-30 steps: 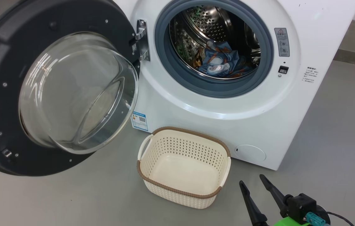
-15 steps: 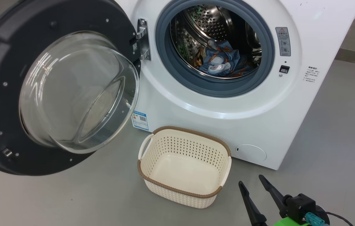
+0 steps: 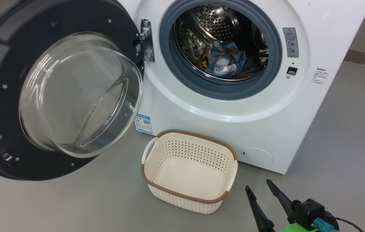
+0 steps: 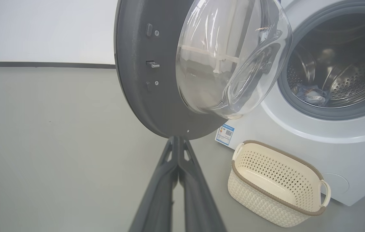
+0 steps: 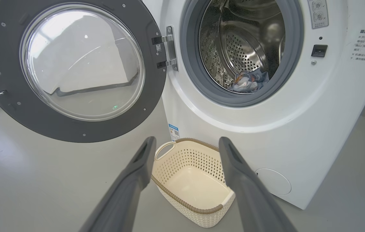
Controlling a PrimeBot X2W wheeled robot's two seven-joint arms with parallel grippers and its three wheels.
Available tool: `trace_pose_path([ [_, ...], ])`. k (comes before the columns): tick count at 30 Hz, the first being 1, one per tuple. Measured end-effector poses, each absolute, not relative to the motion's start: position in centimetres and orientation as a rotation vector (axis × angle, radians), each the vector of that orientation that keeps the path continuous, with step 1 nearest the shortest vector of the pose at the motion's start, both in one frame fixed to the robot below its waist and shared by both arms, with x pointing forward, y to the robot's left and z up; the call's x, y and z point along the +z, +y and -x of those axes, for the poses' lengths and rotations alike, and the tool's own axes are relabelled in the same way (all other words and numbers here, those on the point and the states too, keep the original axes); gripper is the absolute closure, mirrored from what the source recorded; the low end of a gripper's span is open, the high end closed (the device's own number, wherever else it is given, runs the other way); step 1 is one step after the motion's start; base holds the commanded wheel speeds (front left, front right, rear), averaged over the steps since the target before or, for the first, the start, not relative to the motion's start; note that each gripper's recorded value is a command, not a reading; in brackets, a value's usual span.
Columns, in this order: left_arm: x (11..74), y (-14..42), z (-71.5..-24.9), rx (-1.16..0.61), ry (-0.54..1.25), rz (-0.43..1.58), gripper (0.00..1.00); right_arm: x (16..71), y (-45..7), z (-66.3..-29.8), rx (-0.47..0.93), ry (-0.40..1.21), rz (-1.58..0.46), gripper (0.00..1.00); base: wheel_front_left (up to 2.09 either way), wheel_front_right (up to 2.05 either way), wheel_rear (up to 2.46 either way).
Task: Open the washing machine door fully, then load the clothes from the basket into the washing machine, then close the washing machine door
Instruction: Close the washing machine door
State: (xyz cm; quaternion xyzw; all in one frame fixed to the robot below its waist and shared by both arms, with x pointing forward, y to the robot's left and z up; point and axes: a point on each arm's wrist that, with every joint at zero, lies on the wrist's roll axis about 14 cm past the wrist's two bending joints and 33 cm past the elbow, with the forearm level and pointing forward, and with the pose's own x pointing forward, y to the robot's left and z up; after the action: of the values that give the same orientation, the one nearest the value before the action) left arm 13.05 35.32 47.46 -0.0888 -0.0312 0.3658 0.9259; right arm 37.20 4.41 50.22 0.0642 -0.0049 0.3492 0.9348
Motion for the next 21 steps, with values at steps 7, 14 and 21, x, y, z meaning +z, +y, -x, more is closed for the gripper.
trace_pose_path([
  [7, 48.9, 36.4, -12.6, 0.759, -0.114, 0.166, 1.0, 50.3, 4.2, -37.3, 0.707, -0.011, -0.133, 0.0, 0.0, 0.0, 0.0],
  [14, 53.4, 39.8, -12.3, 0.818, -0.293, 0.155, 1.0, 50.4, 4.0, -37.3, 0.7, -0.016, -0.134, 0.0, 0.0, 0.0, 0.0],
  [21, 57.7, 44.0, -11.9, 0.866, -0.494, 0.229, 1.0, 50.4, 3.6, -37.4, 0.688, -0.017, -0.136, 0.0, 0.0, 0.0, 0.0],
])
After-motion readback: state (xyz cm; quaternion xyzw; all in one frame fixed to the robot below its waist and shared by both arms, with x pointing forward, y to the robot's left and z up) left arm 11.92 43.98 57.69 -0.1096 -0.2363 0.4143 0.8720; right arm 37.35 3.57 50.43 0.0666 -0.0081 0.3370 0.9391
